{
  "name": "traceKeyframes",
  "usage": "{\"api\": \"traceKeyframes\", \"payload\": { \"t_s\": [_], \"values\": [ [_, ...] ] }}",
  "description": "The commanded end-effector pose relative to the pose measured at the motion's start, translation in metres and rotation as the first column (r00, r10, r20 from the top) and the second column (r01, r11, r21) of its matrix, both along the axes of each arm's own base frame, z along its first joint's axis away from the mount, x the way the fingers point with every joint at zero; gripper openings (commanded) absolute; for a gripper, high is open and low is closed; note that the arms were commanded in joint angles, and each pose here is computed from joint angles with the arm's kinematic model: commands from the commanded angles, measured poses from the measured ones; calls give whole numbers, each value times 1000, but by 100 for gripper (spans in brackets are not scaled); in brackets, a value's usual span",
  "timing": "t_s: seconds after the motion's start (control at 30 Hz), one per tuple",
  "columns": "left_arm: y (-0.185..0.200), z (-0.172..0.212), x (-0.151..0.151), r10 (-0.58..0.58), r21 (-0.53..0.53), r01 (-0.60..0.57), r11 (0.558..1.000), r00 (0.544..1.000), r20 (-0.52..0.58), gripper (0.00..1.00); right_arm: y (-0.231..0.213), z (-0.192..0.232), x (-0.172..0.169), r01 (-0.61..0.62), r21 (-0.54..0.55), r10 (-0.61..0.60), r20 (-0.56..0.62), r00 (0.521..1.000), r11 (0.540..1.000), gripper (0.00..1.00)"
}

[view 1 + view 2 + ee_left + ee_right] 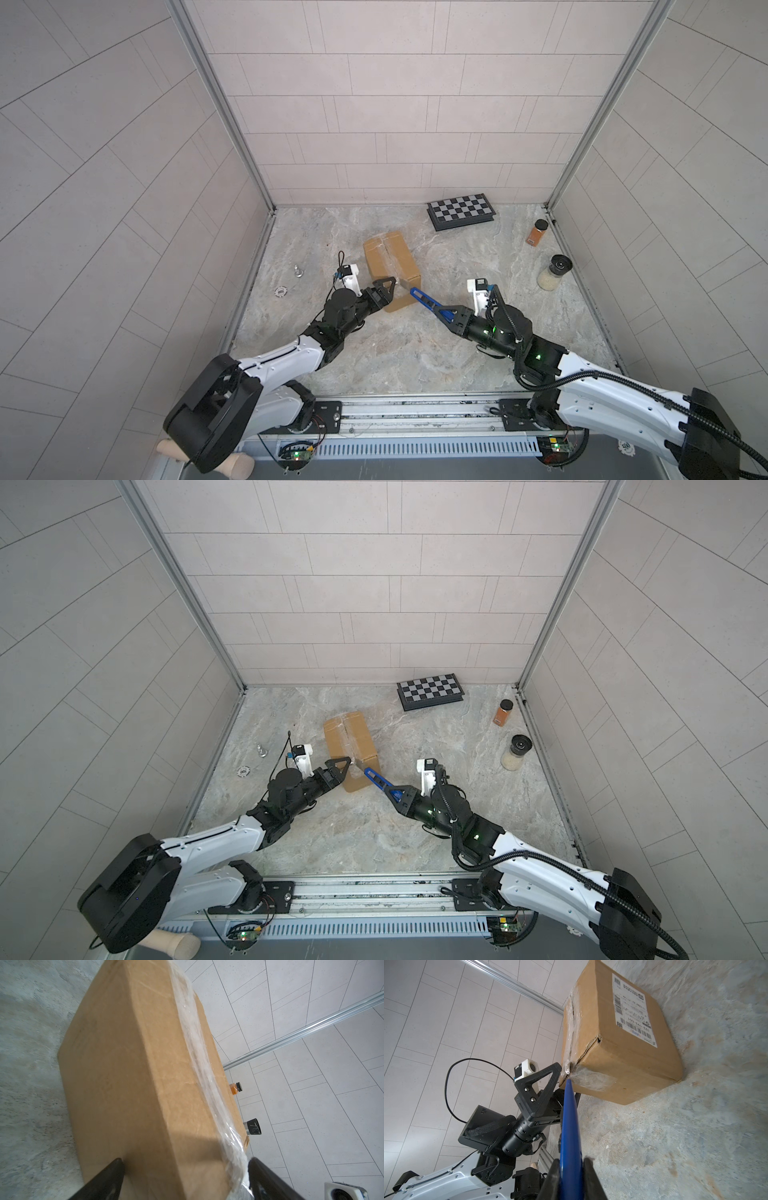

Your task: Unpack the express box

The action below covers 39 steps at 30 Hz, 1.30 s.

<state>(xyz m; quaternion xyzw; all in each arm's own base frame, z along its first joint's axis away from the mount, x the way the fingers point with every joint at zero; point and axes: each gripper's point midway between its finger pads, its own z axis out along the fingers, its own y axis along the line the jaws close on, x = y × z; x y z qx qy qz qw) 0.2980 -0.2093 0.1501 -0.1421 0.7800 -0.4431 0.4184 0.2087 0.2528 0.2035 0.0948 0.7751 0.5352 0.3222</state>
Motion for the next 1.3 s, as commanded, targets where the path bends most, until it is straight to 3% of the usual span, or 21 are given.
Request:
{"api": "traceKeyframes", "payload": {
  "t_s": [0.0, 0.3, 0.63, 1.07, 1.27],
  "values": [
    [-6, 14, -3, -21, -38, 22, 999, 999, 35, 96, 8, 23, -3, -27, 63, 26, 22, 999, 998, 0],
    [-11, 26, -6, -26, -56, 29, 998, 998, 57, 97, 19, 6, 0, -39, 27, 39, -3, 999, 999, 0],
    [-13, 18, -6, -25, -55, 27, 998, 999, 42, 96, 21, 39, 1, -40, 105, 35, 43, 998, 994, 0],
    [-17, 38, -10, -30, -90, 37, 995, 996, 79, 97, 33, -9, 4, -49, -21, 48, -41, 998, 999, 0],
    [-17, 33, -12, -26, -78, 31, 996, 997, 69, 97, 35, 9, 4, -56, 14, 56, -6, 998, 998, 0]
  ]
}}
